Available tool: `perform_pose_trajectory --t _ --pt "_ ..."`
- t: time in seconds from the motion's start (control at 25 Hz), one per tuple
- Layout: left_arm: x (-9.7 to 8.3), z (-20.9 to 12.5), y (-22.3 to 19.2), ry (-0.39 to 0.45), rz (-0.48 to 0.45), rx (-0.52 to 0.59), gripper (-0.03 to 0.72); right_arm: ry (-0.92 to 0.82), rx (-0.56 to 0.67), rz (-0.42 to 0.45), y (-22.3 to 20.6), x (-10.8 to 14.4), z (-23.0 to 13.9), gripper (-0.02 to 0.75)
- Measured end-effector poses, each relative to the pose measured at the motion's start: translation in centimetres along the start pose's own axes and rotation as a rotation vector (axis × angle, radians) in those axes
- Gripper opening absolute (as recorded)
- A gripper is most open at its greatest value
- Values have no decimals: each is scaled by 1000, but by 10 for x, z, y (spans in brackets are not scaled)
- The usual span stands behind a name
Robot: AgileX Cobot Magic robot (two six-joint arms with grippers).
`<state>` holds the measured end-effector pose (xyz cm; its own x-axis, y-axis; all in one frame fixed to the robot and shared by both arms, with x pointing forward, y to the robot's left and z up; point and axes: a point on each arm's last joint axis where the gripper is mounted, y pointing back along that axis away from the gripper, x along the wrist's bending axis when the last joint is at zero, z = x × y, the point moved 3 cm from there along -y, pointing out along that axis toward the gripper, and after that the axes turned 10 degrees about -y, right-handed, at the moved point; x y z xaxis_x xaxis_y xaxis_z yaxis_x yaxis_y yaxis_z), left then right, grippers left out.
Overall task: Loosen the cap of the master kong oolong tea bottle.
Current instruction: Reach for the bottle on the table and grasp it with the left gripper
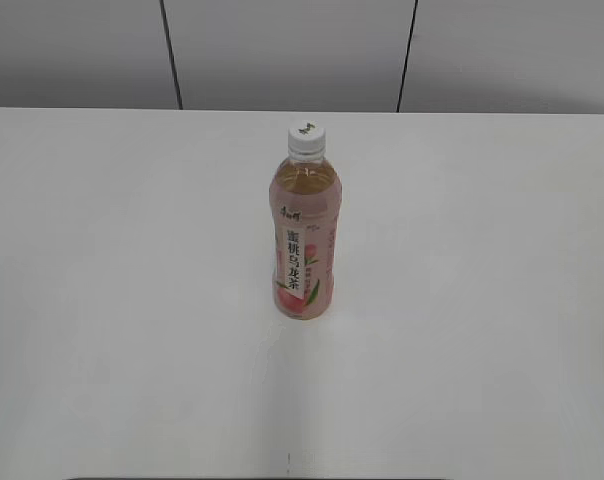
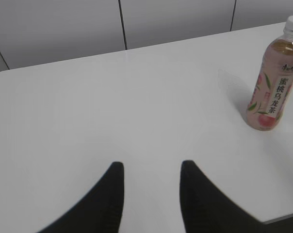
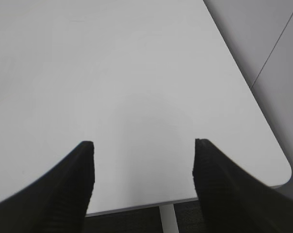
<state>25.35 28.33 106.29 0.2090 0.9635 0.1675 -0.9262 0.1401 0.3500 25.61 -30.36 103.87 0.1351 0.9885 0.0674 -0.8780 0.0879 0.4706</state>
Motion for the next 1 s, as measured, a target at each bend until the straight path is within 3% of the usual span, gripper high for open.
perform_pose_trajectory --t 0.64,1.0 --pt "-3 2 -1 18 -27 -7 241 0 0 0 0 0 0 484" --pt "3 8 -36 60 -79 187 241 0 0 0 0 0 0 484"
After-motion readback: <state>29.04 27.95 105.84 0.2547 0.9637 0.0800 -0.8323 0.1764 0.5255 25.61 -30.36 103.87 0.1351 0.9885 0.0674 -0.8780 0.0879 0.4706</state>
